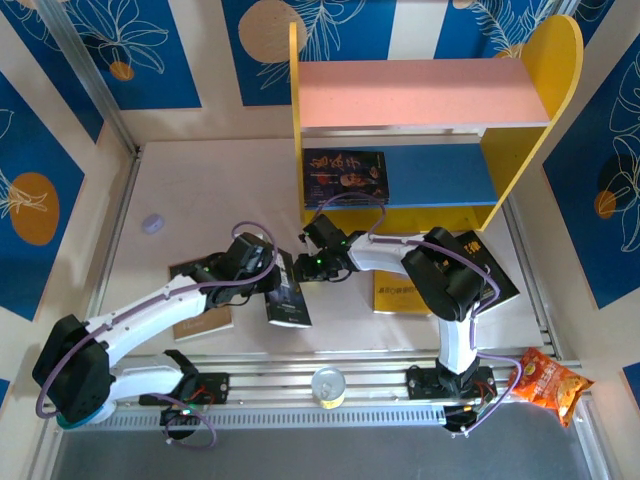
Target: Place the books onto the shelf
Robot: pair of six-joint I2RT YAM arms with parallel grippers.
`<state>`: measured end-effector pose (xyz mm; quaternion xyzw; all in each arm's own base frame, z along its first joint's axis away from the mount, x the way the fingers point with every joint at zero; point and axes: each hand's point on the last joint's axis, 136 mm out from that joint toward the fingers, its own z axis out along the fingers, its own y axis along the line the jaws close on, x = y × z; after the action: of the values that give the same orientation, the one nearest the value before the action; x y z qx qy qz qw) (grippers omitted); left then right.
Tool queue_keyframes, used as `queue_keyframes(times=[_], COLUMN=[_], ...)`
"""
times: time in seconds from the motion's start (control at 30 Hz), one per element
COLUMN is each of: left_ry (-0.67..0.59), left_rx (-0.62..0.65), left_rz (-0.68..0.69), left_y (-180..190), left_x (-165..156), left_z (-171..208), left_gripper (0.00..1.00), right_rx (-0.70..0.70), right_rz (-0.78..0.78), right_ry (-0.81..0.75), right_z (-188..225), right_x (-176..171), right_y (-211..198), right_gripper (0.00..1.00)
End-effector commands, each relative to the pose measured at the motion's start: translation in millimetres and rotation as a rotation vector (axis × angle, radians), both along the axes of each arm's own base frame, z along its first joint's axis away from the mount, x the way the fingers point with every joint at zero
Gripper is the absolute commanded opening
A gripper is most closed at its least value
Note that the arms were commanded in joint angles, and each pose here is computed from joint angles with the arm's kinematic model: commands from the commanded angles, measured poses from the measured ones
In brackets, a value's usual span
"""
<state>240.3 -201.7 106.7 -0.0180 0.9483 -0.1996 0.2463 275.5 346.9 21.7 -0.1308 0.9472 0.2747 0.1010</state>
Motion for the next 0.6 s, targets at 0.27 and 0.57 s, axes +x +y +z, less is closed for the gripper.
queue_keyframes(times=[0.27,0.57], left_ry=[-0.207,-0.509], left_rx=[-0.029,-0.1], left_rz=[0.074,0.309], left_y=[12.9,56.4], left_x=[24.3,40.0], left_z=[63.1,154.5], left_gripper=[0.0,0.0], right_rx=[0.013,0.278], right_rz=[-0.018,-0.163], right_ry=[0.007,-0.048], right_z=[27.5,93.0], right_x=[-3.7,11.0], right_y=[-26.9,-10.2], right_gripper=[0.41,0.53])
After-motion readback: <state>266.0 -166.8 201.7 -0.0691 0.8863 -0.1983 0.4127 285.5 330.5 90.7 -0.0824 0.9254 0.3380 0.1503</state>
